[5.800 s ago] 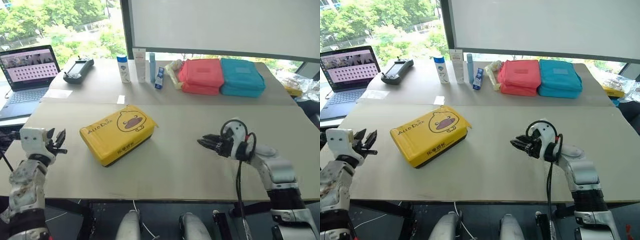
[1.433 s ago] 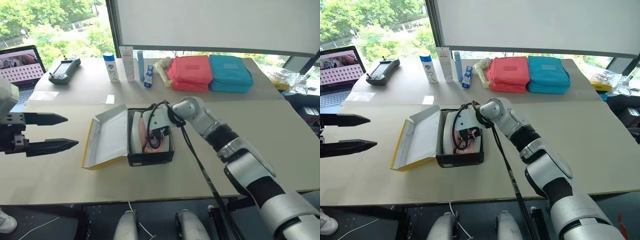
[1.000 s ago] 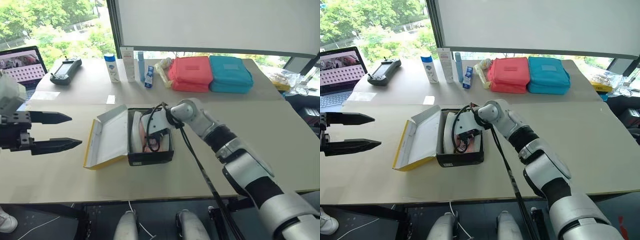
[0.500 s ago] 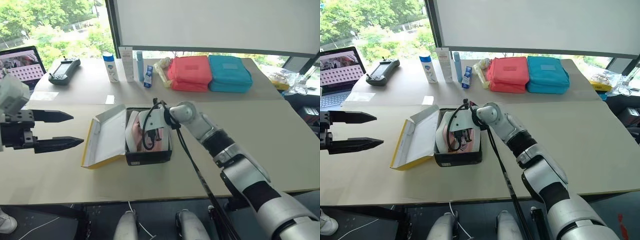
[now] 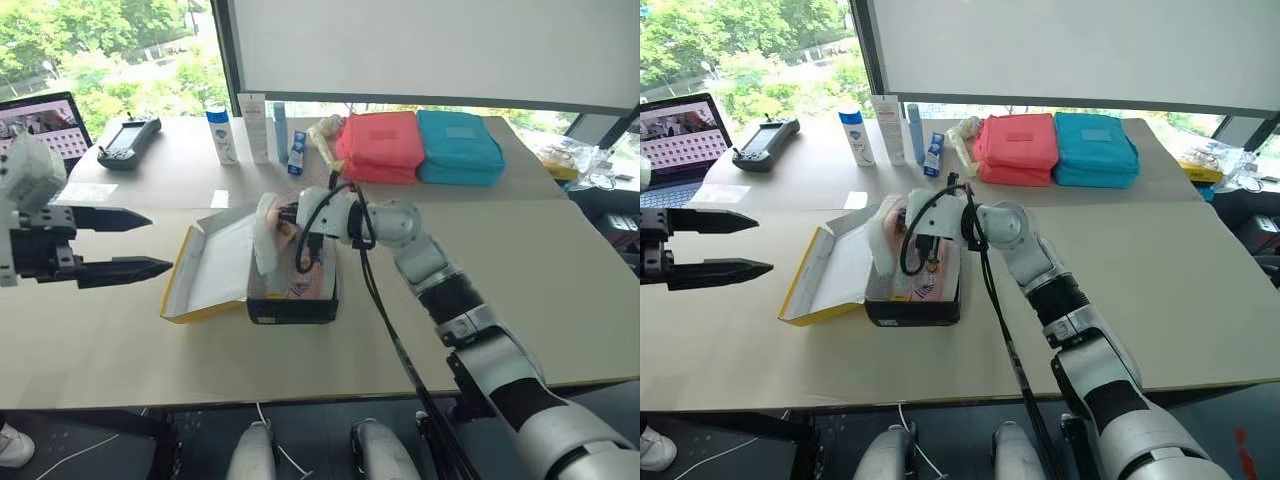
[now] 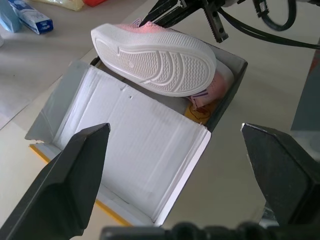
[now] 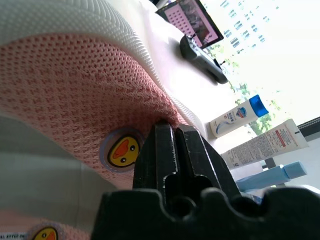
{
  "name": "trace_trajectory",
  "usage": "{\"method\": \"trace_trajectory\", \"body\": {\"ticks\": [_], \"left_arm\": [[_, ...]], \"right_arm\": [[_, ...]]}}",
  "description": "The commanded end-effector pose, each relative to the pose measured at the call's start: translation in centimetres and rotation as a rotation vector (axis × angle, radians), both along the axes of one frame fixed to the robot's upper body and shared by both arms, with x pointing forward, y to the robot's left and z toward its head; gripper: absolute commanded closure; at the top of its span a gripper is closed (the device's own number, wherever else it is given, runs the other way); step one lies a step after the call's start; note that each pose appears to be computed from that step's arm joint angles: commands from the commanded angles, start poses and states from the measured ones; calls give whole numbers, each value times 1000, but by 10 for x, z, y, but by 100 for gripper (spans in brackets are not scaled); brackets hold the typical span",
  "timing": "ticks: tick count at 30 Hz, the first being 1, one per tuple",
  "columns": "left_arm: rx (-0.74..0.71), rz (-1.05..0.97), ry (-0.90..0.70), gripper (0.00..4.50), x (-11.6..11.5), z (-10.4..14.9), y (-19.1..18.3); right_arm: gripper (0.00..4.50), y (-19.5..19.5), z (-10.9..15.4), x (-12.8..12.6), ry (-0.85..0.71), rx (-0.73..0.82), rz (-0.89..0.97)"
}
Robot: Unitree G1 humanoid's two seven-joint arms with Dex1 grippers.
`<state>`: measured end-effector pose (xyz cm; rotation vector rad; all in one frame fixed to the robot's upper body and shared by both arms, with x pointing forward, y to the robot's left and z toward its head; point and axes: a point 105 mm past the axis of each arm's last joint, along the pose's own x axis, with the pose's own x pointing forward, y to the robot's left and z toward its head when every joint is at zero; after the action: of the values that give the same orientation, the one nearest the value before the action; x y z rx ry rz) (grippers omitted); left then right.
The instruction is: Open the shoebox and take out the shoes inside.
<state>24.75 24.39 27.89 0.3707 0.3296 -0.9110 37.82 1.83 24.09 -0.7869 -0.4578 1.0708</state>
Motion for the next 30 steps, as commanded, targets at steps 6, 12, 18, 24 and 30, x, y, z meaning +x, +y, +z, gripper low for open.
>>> {"method": "trace_trajectory", "body": {"ticks": [6, 12, 18, 24, 30], "left_arm": [[17, -48, -40, 0, 12, 4, -9], [48, -59, -60, 0, 19, -1, -10], [42, -71, -46, 0, 21, -12, -13], [35, -67, -41, 0, 16, -15, -15], [26, -65, -36, 0, 13, -19, -19]], "right_arm": [[448, -77, 123, 24, 198, 363, -120], [448, -197, 187, 41, -104, 194, -536], [448, -226, 149, 38, -230, -357, -582], [448, -256, 94, 36, 90, -583, -592], [448, -205, 36, 44, 223, -686, -378]]}}
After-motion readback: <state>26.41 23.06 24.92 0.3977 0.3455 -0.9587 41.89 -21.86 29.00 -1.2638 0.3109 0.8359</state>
